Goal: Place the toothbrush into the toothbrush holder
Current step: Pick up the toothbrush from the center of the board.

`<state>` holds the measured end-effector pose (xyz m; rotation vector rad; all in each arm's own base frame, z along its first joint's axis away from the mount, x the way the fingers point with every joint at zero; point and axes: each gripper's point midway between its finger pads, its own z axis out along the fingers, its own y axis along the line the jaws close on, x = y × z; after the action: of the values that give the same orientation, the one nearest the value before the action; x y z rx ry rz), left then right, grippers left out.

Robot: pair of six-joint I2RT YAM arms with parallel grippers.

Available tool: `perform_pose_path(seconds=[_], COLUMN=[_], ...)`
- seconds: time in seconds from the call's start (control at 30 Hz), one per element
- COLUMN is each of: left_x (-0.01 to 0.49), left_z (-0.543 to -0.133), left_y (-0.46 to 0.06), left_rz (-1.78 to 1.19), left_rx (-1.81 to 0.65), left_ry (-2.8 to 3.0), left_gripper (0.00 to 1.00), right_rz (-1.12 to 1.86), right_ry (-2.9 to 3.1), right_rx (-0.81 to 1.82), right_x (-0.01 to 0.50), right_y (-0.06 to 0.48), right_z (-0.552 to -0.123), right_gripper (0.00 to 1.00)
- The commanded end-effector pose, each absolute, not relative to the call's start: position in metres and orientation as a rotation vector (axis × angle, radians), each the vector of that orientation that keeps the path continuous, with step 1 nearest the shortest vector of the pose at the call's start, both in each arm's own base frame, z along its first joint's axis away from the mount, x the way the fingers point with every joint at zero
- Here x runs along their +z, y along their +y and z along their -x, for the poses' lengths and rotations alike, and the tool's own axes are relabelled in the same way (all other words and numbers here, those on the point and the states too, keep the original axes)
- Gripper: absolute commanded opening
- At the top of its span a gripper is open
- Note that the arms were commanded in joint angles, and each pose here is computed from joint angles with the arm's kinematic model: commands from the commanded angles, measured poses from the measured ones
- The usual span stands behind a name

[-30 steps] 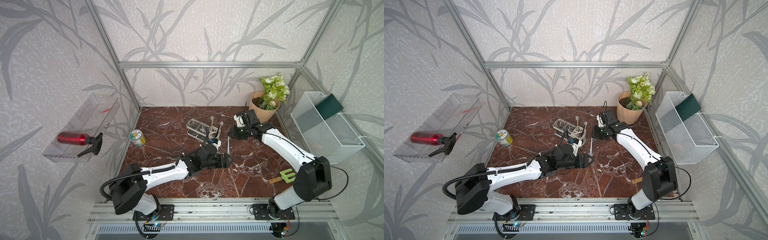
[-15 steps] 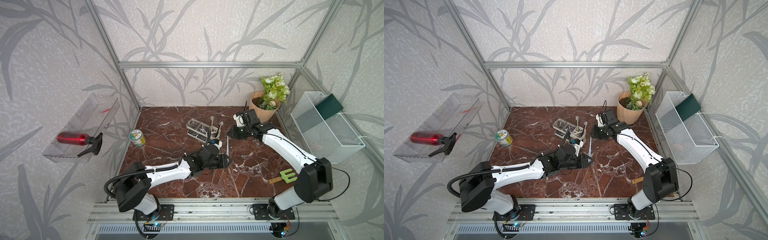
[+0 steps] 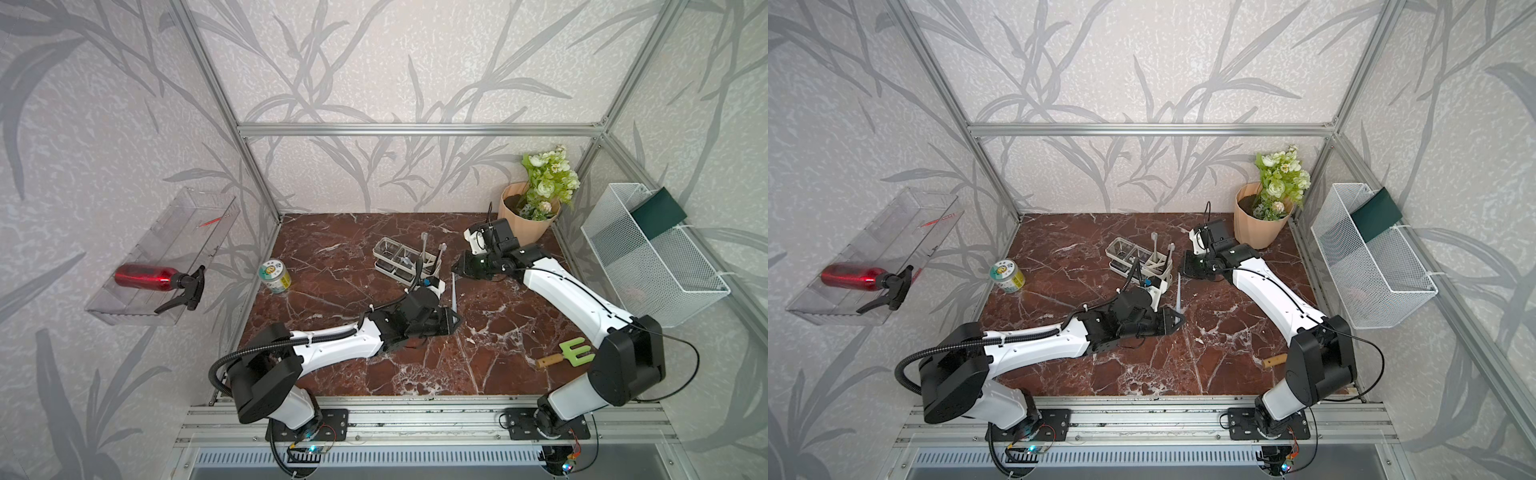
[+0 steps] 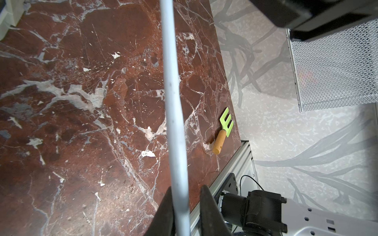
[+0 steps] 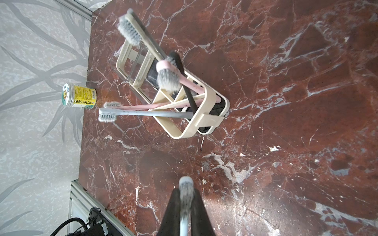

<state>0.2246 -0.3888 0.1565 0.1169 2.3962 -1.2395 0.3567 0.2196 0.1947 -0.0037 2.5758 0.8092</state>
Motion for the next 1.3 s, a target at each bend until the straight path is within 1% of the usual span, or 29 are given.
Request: perform_pose_path(seconds=[0.0, 0.07, 0.13, 0.3, 0.43, 0.47, 0.5, 0.63, 0.67, 0.77, 0.93, 1.07, 1.27], left_x=[0.169, 0.17, 0.169, 0.165, 0.16, 0.158, 0.155, 0.142, 0.139, 0.127, 0.12, 0.122, 0.124], left_z=[-0.228, -0.229, -0.228, -0.228, -0.228, -0.227, -0.226, -0.22, -0.218, -0.214, -0.21, -0.205, -0.197], left_y=[-0.398, -0.397, -0.397, -0.394, -0.391, -0.39, -0.388, -0.373, -0.369, -0.35, -0.321, -0.309, -0.305], left_rz=[-0.119, -0.118, -0.123, -0.12, -0.129, -0.133, -0.143, -0.2, -0.219, -0.28, -0.393, -0.49, -0.604], left_rx=[-1.268, -1.267, -1.265, -1.245, -1.212, -1.199, -1.184, -1.079, -1.052, -0.919, -0.705, -0.588, -0.471], left_ry=[2.357, 2.355, 2.356, 2.367, 2.386, 2.392, 2.402, 2.452, 2.462, 2.5, 2.519, 2.509, 2.474], left_gripper=[0.18, 0.17, 0.13, 0.11, 0.01, 0.0, 0.0, 0.0, 0.0, 0.0, 0.0, 0.0, 0.0], right_rz=[0.008, 0.009, 0.01, 0.013, 0.02, 0.025, 0.036, 0.057, 0.068, 0.106, 0.2, 0.25, 0.293], right_ry=[2.55, 2.55, 2.551, 2.543, 2.537, 2.535, 2.531, 2.514, 2.506, 2.506, 2.589, 2.649, 2.63], right_rx=[0.835, 0.833, 0.833, 0.837, 0.832, 0.834, 0.841, 0.816, 0.819, 0.817, 0.866, 0.897, 0.995], right_x=[0.205, 0.205, 0.205, 0.209, 0.214, 0.216, 0.218, 0.226, 0.228, 0.229, 0.213, 0.197, 0.192], right_y=[0.224, 0.224, 0.224, 0.223, 0.221, 0.221, 0.222, 0.216, 0.216, 0.214, 0.221, 0.226, 0.239], right_z=[-0.357, -0.356, -0.356, -0.354, -0.351, -0.35, -0.349, -0.343, -0.341, -0.334, -0.322, -0.319, -0.32], right_gripper=[0.0, 0.0, 0.0, 0.0, 0.0, 0.03, 0.09, 0.4, 0.46, 0.53, 0.56, 0.56, 0.52])
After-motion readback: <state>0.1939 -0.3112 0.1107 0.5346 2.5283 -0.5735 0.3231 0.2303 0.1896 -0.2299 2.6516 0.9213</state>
